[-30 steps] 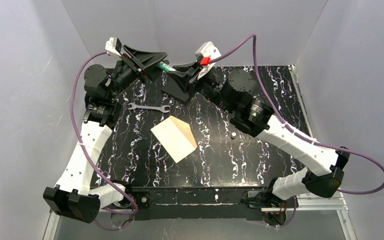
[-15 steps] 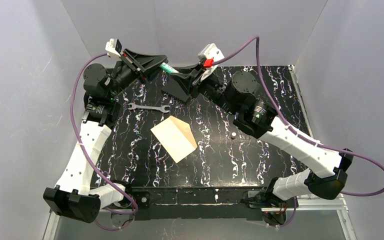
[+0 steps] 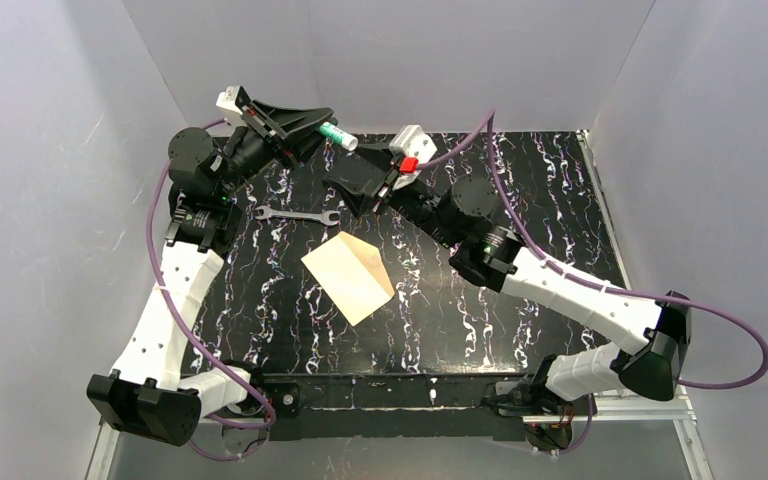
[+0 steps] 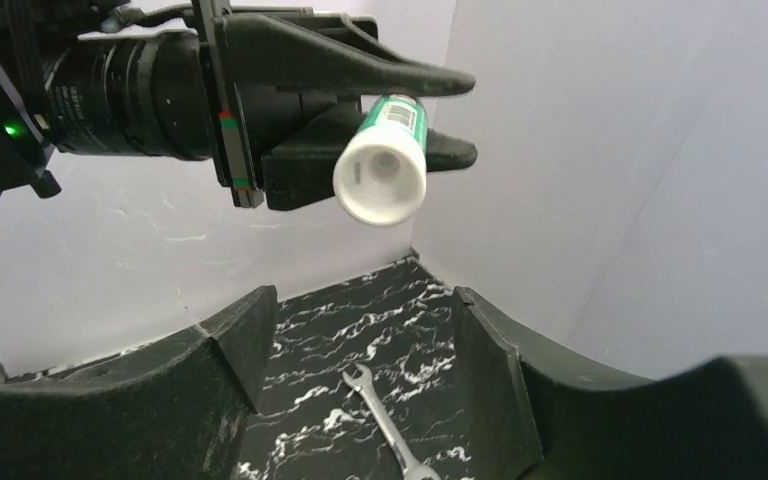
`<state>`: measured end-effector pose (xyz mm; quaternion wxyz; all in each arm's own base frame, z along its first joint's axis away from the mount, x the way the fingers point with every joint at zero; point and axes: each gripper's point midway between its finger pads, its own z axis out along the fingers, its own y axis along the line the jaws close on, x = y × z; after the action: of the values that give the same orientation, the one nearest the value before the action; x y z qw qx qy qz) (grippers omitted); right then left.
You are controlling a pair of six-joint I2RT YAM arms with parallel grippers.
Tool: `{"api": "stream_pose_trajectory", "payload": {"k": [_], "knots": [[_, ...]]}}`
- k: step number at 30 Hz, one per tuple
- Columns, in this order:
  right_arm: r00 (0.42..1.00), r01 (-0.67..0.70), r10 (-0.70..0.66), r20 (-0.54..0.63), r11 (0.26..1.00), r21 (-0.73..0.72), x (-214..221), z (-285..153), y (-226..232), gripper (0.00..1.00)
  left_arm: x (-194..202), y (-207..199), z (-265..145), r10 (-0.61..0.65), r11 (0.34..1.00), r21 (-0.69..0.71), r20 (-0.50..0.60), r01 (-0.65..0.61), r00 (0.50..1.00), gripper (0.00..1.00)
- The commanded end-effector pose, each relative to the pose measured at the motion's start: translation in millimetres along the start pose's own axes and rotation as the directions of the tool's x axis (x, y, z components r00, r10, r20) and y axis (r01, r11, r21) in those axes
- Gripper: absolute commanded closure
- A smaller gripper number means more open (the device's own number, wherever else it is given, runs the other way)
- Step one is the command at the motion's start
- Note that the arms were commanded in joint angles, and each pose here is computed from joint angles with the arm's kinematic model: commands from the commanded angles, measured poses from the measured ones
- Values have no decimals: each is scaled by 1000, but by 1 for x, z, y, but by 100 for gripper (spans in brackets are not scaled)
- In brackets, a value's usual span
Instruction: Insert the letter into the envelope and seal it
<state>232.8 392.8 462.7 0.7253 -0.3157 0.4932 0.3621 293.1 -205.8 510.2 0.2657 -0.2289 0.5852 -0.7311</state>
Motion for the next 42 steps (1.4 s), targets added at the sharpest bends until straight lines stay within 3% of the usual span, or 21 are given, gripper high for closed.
{"api": "stream_pose_trajectory", "payload": {"k": [1,6,17,29,36,42], "knots": [[955,62,-69,287,997,36,-70,-2,-9,29,6,-3,-6,-68,998,9,-17,68,998,100],[935,76,-90,343,996,52,-84,-3,-11,30,6,1,-7,-59,998,3,-15,59,998,100],[961,107,-107,255,994,18,-77,17,-7,38,18,-24,-7,90,995,55,-73,-86,993,100],[947,129,-123,297,992,-1,-88,23,-3,50,19,-19,-7,41,999,39,-81,-38,996,100],[941,135,-134,312,991,16,-94,25,-5,66,18,-15,-9,13,1000,29,-75,-11,997,100],[948,130,-135,289,991,34,-85,32,-9,66,19,-14,-9,11,1000,27,-78,-9,997,100]]}}
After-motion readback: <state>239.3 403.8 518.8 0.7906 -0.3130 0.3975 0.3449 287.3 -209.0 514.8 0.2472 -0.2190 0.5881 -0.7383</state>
